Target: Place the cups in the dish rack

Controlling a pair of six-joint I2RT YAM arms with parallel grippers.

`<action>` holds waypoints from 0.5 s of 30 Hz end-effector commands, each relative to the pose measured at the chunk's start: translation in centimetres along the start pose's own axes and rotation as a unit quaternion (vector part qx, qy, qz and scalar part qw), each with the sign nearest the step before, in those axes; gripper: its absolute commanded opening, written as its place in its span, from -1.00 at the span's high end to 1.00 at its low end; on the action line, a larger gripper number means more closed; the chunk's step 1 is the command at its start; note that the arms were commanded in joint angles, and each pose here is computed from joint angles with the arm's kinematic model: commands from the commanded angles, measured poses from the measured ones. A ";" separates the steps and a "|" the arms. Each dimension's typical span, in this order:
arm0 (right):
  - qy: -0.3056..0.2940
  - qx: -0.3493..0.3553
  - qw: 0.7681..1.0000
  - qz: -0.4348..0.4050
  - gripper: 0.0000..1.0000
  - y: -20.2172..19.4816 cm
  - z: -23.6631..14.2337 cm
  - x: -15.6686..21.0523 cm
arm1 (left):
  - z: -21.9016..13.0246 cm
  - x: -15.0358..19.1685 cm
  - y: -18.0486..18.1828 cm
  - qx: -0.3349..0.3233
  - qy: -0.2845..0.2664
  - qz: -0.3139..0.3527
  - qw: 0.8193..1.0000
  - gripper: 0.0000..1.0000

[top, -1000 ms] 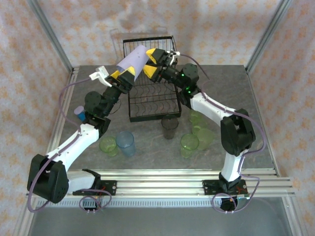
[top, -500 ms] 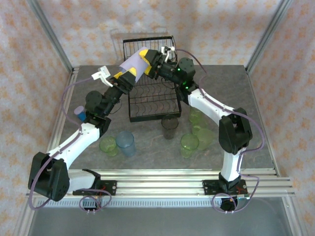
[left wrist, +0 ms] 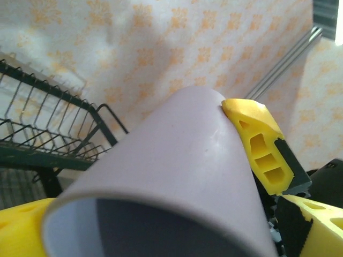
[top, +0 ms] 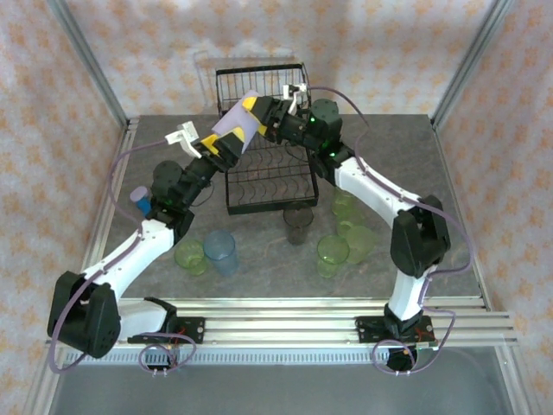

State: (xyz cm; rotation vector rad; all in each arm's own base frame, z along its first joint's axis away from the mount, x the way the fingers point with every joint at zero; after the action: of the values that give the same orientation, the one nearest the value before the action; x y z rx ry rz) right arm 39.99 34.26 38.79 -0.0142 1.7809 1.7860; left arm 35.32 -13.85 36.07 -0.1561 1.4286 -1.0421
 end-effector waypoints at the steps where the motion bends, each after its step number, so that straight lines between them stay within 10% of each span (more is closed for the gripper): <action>1: -0.019 0.093 0.986 -0.134 -0.08 -0.5 -2.5 -0.1 | -2.6 -0.8 -1.2 -0.019 0.003 0.069 0.997 -0.99; 15: -0.030 0.393 0.816 -0.423 -0.08 -12.4 -6.3 1.0 | -14.4 -2.7 2.9 -0.289 -0.006 0.195 0.937 -0.99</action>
State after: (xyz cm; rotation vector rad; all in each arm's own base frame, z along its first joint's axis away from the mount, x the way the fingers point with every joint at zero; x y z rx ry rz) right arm 40.83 27.58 28.75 -0.2469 1.9515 0.6818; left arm 25.41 -5.25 37.02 -0.2408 1.5032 -0.4593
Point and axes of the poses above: each hand's point on the last joint's axis, 136 mm out from that joint toward the fingers, its own z axis out along the fingers, its own y axis along the line the jaws close on, x = y × z, the point moved 3 cm from there along -z, back along the fingers
